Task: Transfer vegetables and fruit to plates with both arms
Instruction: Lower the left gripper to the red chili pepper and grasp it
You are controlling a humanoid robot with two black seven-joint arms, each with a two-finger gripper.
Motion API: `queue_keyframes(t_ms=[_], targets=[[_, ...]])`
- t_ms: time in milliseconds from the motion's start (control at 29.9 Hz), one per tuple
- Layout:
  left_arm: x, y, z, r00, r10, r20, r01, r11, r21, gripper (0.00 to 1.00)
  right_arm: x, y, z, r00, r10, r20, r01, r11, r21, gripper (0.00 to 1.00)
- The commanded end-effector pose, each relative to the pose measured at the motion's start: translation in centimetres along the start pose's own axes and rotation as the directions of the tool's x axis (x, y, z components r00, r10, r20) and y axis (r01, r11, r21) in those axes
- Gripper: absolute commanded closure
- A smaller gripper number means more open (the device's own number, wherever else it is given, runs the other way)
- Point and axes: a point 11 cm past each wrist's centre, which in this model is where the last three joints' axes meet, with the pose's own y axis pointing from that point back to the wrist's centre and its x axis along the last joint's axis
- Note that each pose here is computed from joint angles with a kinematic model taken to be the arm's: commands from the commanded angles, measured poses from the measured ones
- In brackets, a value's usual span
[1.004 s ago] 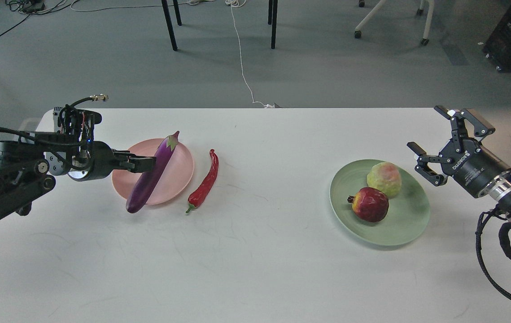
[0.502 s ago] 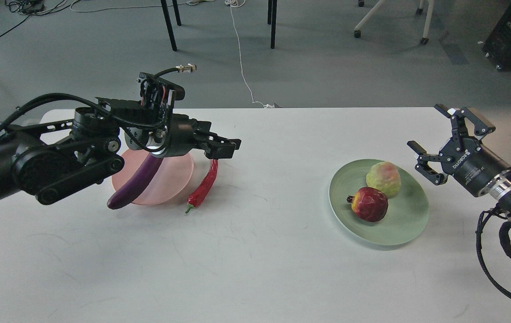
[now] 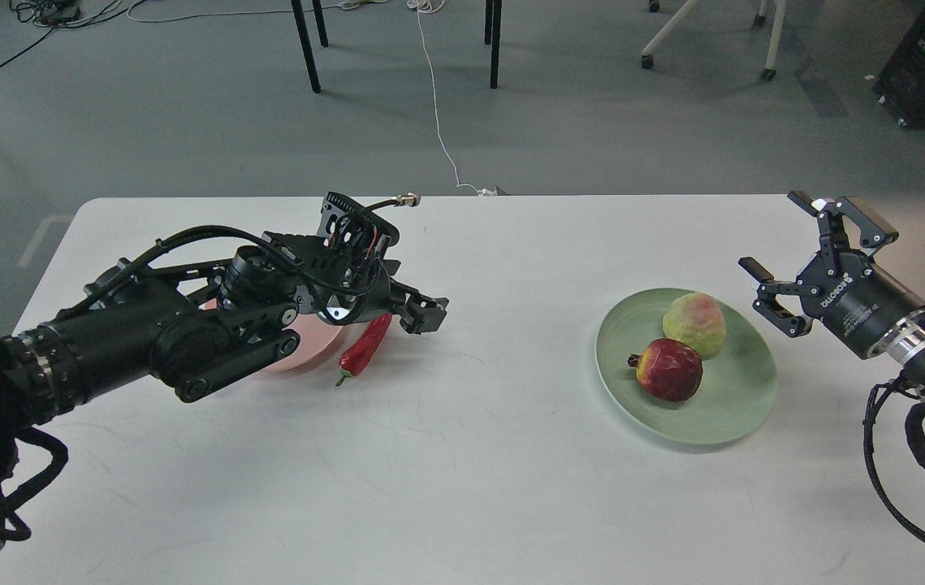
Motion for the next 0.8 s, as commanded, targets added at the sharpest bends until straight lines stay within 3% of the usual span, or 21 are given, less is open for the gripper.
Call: queue_keyframes(t_ms=[0,770], targets=[[-0.6,-0.2,-0.4,1.000,-0.011,0.003,0.011,1.000,0.014,0.06,0.0,0.0,0.0,1.000,0.001,0.000,-0.001,1.000,-0.001,0.03],[-2.2,-0.6,-0.8,0.999,-0.041,-0.032,0.041,0.999,0.026,0.11,0.0,0.0,0.0,1.000,0.001,0.000,-0.001,1.000,0.001,0.03]])
